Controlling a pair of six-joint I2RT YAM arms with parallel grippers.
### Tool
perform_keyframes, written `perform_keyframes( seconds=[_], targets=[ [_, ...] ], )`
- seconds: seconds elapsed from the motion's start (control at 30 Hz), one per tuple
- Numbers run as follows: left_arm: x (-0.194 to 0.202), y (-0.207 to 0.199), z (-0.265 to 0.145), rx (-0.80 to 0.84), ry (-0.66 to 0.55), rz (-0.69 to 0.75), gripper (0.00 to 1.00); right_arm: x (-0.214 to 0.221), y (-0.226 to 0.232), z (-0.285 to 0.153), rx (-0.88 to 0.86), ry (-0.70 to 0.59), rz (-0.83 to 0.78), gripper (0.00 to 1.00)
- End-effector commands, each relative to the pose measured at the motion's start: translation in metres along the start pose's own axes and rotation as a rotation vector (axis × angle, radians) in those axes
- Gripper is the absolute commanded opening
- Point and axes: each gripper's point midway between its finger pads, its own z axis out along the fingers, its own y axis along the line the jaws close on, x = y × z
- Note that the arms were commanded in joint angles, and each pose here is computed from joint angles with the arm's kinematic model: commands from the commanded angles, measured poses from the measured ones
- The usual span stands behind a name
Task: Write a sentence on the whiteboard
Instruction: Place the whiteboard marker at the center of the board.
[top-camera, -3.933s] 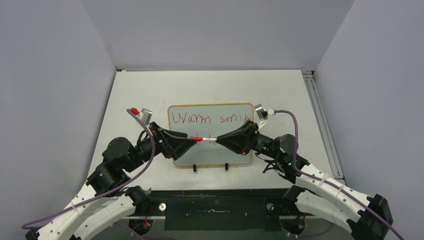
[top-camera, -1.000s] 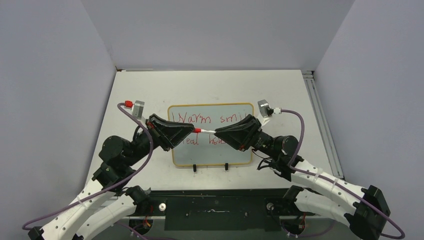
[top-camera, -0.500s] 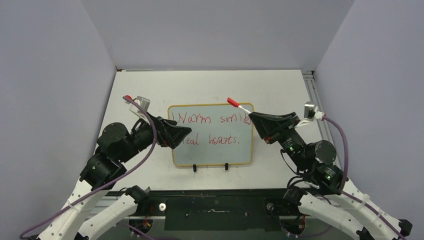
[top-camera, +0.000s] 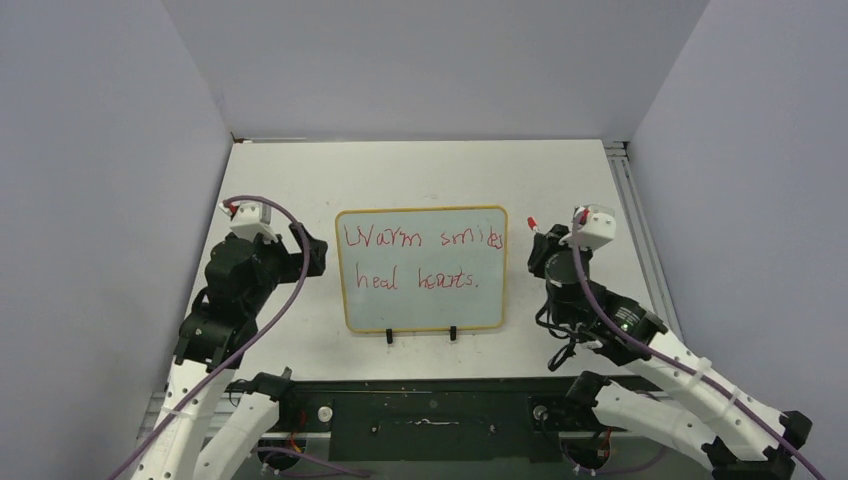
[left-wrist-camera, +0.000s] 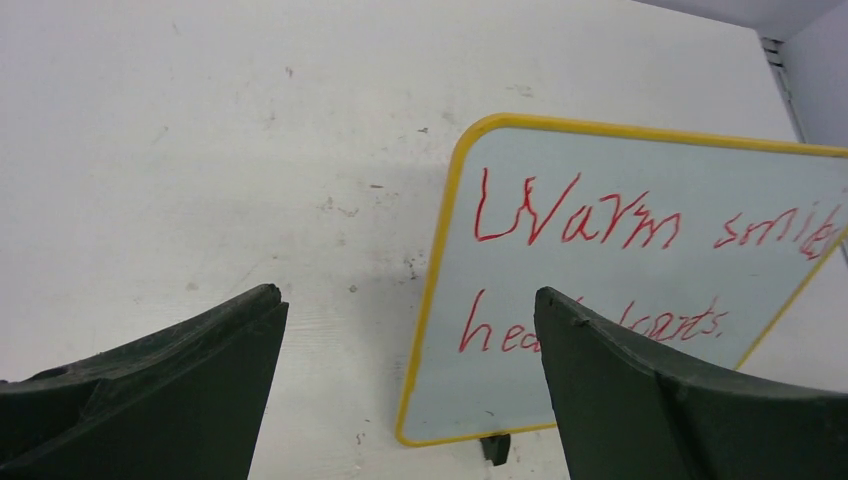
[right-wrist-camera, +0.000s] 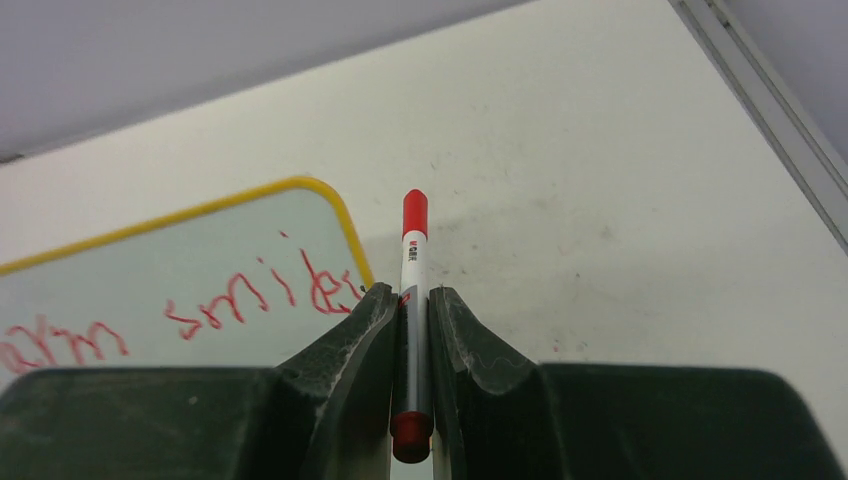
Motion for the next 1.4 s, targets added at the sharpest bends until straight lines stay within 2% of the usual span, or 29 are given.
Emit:
perform_keyframes(
  seconds=[0.0,0.1,0.3,0.57,0.8,0.9,1.17,1.37],
  targets=[
    [0.000,0.023,0.004,-0.074,-0.090,0.043,0.94,0.047,-0.035,0.024,0.156,0.077,-0.113,0.05],
    [0.013,0.023,0.013,-0.051,-0.065,0.047,0.94,0.079,-0.050,0.049,0.121,0.176,-0.040,0.05],
    [0.023,0.042,0.016,-0.133,-0.061,0.088,0.94,0.121,-0.077,0.071,0.080,0.254,0.080,0.05],
    [0.023,0.044,0.011,-0.131,-0.087,0.082,0.94,0.158,-0.105,0.070,0.165,0.248,0.143,0.06],
    [0.026,0.045,0.014,-0.135,-0.068,0.084,0.94,0.191,-0.125,0.063,0.248,0.309,0.162,0.08],
    [0.027,0.049,0.014,-0.158,-0.064,0.086,0.94,0.198,-0.129,0.062,0.270,0.330,0.167,0.14],
    [0.024,0.062,0.010,-0.233,-0.075,0.077,0.94,0.191,-0.128,0.062,0.279,0.329,0.151,0.50],
    [0.021,0.061,0.008,-0.228,-0.090,0.075,0.94,0.168,-0.122,0.061,0.251,0.297,0.119,0.67]
  ],
)
